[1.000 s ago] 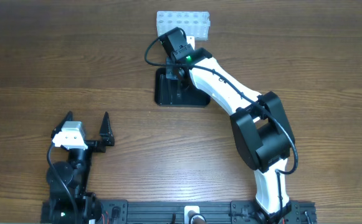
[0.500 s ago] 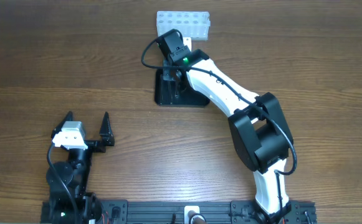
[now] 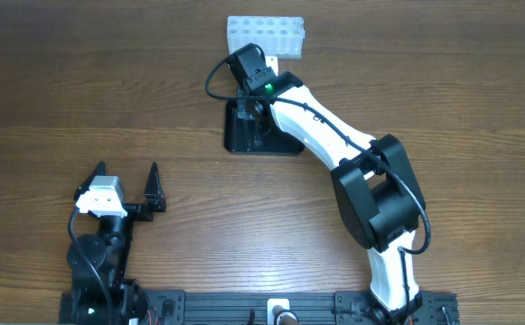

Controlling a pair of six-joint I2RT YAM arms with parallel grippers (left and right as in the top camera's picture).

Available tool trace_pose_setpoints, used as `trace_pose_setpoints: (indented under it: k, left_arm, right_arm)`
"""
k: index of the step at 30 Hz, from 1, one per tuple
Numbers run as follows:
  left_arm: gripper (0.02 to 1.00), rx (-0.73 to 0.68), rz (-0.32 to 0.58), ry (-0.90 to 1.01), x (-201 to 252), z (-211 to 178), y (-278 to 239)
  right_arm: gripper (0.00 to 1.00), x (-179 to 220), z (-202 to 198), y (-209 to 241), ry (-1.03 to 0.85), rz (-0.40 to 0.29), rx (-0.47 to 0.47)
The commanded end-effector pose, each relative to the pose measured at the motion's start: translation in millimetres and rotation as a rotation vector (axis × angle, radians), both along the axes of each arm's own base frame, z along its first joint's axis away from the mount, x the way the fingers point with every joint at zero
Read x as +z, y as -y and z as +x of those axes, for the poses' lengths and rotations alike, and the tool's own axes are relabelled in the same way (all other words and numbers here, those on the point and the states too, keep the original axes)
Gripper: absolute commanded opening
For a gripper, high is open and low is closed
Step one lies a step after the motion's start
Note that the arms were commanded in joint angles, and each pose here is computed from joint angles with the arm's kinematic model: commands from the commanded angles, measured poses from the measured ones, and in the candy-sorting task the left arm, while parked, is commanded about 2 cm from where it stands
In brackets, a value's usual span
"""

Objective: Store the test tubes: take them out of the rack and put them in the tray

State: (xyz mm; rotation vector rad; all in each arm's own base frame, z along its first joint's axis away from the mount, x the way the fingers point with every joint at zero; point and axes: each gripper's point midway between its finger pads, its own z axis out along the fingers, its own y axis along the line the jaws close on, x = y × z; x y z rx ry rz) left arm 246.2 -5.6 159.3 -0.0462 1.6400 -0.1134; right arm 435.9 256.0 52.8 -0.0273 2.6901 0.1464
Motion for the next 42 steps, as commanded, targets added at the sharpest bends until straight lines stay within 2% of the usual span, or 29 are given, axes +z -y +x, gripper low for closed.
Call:
trace_pose_setpoints:
  k: [1,29,33,42]
  left_arm:
    - [1.000,-0.005,0.011,-0.002,-2,0,0]
    - [0.998,-0.005,0.011,-0.002,-2,0,0]
    - [1.000,-0.005,0.011,-0.002,-2,0,0]
    - [1.000,-0.005,0.011,-0.002,-2,0,0]
  right_arm:
    - [0.045,13,-5,-3,0.008,0.009,0.005]
    - [0.093,-4,-17,-4,-0.039,-0.030,0.015]
    - [0.156,-10,-16,-1,-0.051,-0.037,0.009]
    - [0.176,-17,-15,2,-0.060,-0.042,0.002]
